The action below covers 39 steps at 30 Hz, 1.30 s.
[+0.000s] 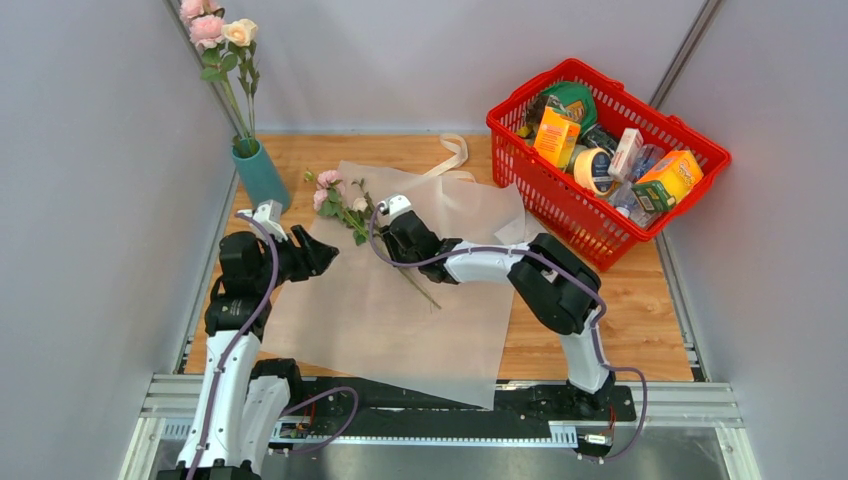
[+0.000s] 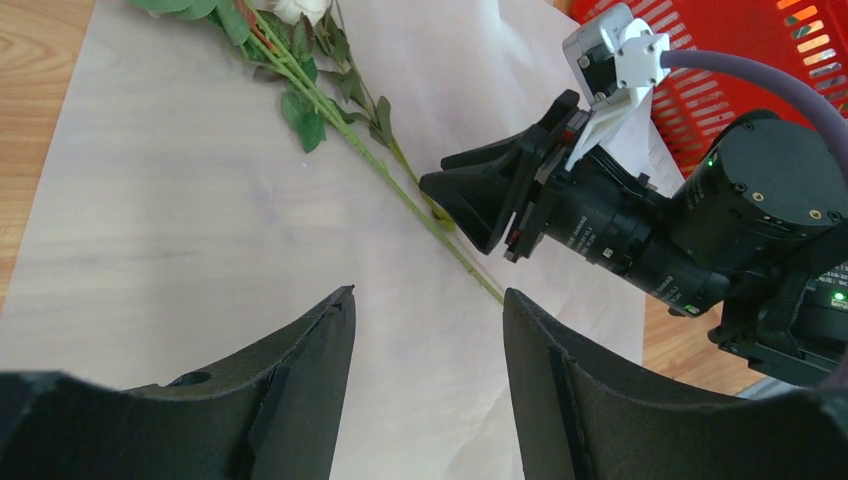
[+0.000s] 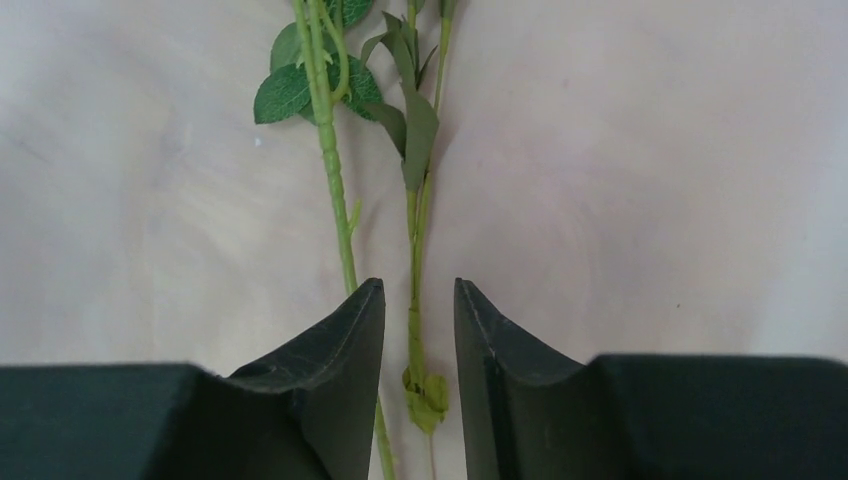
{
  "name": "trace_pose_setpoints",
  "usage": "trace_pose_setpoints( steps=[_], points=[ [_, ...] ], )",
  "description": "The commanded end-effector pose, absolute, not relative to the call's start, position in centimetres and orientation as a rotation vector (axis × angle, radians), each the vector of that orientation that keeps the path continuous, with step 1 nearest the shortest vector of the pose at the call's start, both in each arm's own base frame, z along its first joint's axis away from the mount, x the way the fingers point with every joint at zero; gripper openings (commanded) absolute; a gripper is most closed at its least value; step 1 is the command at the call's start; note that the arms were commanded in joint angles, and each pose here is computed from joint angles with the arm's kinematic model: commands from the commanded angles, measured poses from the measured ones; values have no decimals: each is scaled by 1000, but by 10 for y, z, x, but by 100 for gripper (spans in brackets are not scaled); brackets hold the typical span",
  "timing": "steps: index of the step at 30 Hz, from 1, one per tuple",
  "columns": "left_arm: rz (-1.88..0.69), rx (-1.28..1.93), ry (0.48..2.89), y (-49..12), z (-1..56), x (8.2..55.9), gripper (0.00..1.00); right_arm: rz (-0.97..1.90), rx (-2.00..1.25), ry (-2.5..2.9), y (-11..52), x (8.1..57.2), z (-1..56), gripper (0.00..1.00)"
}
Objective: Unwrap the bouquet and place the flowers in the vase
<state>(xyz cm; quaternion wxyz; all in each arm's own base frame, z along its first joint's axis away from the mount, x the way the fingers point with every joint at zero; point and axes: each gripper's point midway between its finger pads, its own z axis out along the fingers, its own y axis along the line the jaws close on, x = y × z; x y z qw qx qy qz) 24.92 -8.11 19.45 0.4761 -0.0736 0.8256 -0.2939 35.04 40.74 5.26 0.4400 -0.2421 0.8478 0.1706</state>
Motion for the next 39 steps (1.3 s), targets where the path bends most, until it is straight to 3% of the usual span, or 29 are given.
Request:
trace_pose_setpoints(
  steps=[1, 25, 33, 39],
  points=[
    [-731, -168, 2000, -83, 200, 249, 64, 356, -600, 2075, 409, 365, 57, 34],
    [-709, -190, 2000, -80, 199, 249, 63, 335, -659, 2184, 404, 352, 14, 28],
    [-699, -189, 2002, -79, 199, 248, 63, 338, -630, 2171, 408, 358, 25, 0],
    [-693, -180, 2007, -79, 200, 248, 64, 385, -538, 2105, 416, 367, 67, 0]
  ],
)
